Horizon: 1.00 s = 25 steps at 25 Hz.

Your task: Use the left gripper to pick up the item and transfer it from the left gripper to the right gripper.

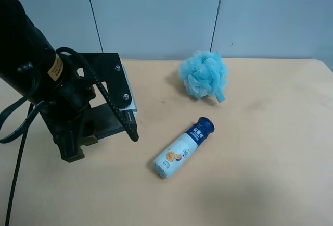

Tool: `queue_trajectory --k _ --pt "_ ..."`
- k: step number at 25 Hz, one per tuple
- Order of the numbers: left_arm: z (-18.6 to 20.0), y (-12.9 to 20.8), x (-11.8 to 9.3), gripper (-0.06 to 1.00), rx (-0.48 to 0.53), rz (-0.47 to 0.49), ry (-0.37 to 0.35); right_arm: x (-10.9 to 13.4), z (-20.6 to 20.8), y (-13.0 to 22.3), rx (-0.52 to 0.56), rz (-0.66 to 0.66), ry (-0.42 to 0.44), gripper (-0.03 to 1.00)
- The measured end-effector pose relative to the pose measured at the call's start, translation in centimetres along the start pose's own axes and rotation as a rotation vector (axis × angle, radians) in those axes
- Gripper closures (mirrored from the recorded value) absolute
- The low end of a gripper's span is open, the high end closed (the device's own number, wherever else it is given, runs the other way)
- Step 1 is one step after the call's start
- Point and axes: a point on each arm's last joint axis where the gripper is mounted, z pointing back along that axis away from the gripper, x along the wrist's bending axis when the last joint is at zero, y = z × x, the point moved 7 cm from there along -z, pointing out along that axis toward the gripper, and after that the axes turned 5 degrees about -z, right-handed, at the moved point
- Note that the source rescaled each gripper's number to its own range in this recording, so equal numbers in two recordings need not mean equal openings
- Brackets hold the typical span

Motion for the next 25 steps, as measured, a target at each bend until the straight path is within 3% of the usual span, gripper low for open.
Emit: queue_trajectory --k 15,19,25 --pt "0.0 -0.2 -0.3 0.94 -0.014 -0.042 0.017 0.6 0.0 -0.1 -0.006 -0.019 -0.035 -0.03" --pt "0.0 -0.3 -0.3 0.94 -0.016 -0.047 0.018 1.3 -0.8 -1.1 0.074 -0.068 -0.078 -0.03" --pt "1.7 -2.0 1.0 0.94 -0.074 -0.039 -0.018 2.5 -4.0 -5.7 0.197 -0.147 -0.148 -0.03"
